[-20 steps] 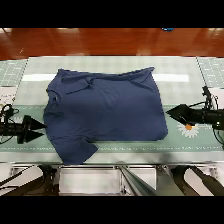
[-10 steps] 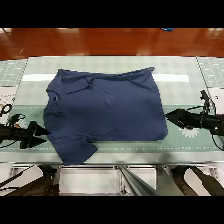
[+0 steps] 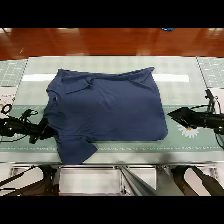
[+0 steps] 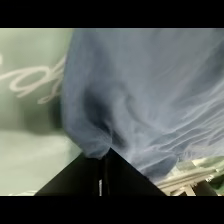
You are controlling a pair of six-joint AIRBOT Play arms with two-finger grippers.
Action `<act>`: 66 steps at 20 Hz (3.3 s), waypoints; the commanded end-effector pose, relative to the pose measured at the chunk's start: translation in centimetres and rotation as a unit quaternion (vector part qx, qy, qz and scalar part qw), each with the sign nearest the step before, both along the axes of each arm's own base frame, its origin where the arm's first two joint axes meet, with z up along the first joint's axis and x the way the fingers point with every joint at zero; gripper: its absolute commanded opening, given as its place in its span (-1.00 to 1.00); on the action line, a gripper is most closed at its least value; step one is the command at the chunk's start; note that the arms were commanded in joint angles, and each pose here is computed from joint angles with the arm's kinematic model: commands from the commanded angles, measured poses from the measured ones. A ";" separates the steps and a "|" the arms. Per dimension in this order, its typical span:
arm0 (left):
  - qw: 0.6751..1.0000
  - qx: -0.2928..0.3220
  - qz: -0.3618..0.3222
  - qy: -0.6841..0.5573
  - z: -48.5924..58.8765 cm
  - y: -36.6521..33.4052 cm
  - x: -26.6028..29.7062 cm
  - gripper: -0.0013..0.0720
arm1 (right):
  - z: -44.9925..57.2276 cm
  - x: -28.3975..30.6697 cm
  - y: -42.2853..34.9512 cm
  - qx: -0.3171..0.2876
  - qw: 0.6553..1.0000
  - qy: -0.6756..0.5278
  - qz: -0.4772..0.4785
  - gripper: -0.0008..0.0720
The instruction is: Fold the shirts.
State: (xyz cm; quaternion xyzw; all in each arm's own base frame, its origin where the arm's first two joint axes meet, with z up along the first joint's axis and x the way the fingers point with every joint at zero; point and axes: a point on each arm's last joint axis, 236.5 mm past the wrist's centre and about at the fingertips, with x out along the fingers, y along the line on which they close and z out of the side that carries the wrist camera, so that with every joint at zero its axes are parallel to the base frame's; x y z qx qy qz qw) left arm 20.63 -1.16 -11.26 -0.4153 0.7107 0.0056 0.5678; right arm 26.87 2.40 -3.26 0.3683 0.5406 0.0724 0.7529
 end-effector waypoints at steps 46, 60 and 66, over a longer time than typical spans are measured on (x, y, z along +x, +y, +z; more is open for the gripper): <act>0.452 0.381 0.062 -0.804 64.7 -3.2 -11.1 -0.91 | 52.2 -11.0 -0.2 -0.374 0.782 -0.498 -0.029 -0.90; 0.749 0.335 0.016 -0.572 40.8 1.3 7.3 -0.91 | 28.9 1.3 -0.4 -0.282 0.928 -0.219 0.108 -0.91; 0.863 0.264 -0.014 -0.431 23.2 1.1 21.0 -0.91 | 14.2 14.2 -1.5 -0.214 0.960 -0.112 0.139 -0.90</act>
